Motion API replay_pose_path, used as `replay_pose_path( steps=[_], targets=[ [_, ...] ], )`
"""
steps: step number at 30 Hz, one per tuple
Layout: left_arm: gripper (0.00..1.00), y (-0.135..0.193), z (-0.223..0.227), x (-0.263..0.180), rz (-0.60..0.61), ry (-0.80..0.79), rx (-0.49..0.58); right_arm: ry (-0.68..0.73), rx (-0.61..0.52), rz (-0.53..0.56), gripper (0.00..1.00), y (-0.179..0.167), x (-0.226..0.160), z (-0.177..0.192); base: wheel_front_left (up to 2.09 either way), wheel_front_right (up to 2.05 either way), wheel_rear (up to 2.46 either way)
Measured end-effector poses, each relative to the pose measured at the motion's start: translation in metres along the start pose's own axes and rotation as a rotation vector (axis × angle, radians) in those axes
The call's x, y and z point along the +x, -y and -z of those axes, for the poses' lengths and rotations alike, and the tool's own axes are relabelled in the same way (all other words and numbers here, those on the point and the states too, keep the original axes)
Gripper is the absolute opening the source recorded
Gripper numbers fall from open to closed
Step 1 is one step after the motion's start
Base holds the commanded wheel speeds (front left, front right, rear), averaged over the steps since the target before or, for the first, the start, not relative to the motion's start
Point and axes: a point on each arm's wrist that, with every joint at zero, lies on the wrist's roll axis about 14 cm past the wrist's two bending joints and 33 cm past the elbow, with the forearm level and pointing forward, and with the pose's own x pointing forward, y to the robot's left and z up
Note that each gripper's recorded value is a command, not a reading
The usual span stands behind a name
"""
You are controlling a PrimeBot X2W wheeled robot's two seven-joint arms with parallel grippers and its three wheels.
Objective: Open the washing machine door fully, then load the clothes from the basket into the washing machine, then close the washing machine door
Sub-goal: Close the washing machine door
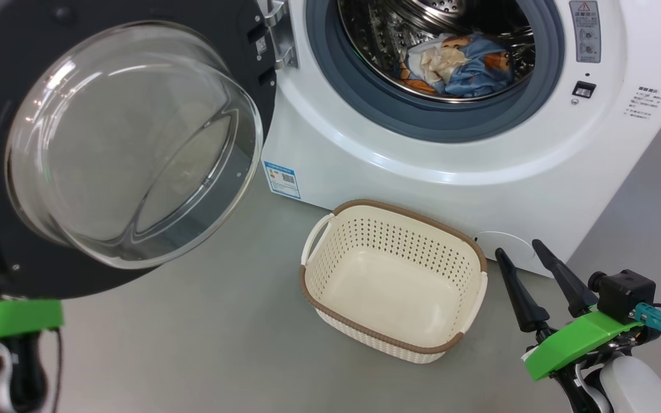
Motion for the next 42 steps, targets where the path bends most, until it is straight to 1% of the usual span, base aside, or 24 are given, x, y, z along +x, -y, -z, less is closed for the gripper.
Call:
replay_pose_path(
  steps=[3, 7, 10, 12, 19, 22, 26, 32, 38, 42],
  targets=[
    [0.00, 0.000, -0.019, 0.014, 0.005, 0.048, -0.065, -0.004, -0.006, 0.012, 1.00, 0.006, -0.003, 0.001, 0.00, 0.00, 0.00],
    [0.00, -0.013, -0.045, 0.035, -0.016, 0.115, -0.145, -0.012, -0.012, 0.019, 1.00, 0.011, -0.005, 0.003, 0.00, 0.00, 0.00],
    [0.00, -0.032, -0.052, 0.047, -0.052, 0.132, -0.191, -0.021, -0.016, 0.023, 1.00, 0.014, -0.008, 0.006, 0.00, 0.00, 0.00],
    [0.00, -0.051, -0.049, 0.055, -0.103, 0.124, -0.254, -0.025, -0.020, 0.031, 1.00, 0.019, -0.011, 0.007, 0.00, 0.00, 0.00],
    [0.00, -0.117, -0.030, 0.071, -0.301, 0.089, -0.483, -0.041, -0.043, 0.073, 1.00, 0.040, -0.022, 0.009, 0.00, 0.00, 0.00],
    [0.00, -0.139, -0.013, 0.073, -0.378, 0.047, -0.544, -0.049, -0.047, 0.089, 1.00, 0.048, -0.026, 0.010, 0.00, 0.00, 0.00],
    [0.00, -0.159, 0.014, 0.070, -0.475, -0.014, -0.623, -0.060, -0.052, 0.094, 1.00, 0.054, -0.029, 0.014, 0.00, 0.00, 0.00],
    [0.00, -0.175, 0.042, 0.070, -0.577, -0.049, -0.758, -0.081, -0.067, 0.096, 1.00, 0.064, -0.029, 0.020, 0.00, 0.00, 0.00],
    [0.00, -0.182, 0.063, 0.069, -0.630, -0.110, -0.791, -0.091, -0.071, 0.112, 1.00, 0.074, -0.032, 0.023, 0.00, 0.00, 0.00],
    [0.00, -0.180, 0.071, 0.071, -0.640, -0.125, -0.838, -0.096, -0.069, 0.117, 1.00, 0.076, -0.033, 0.026, 0.00, 0.00, 0.00]
  ],
)
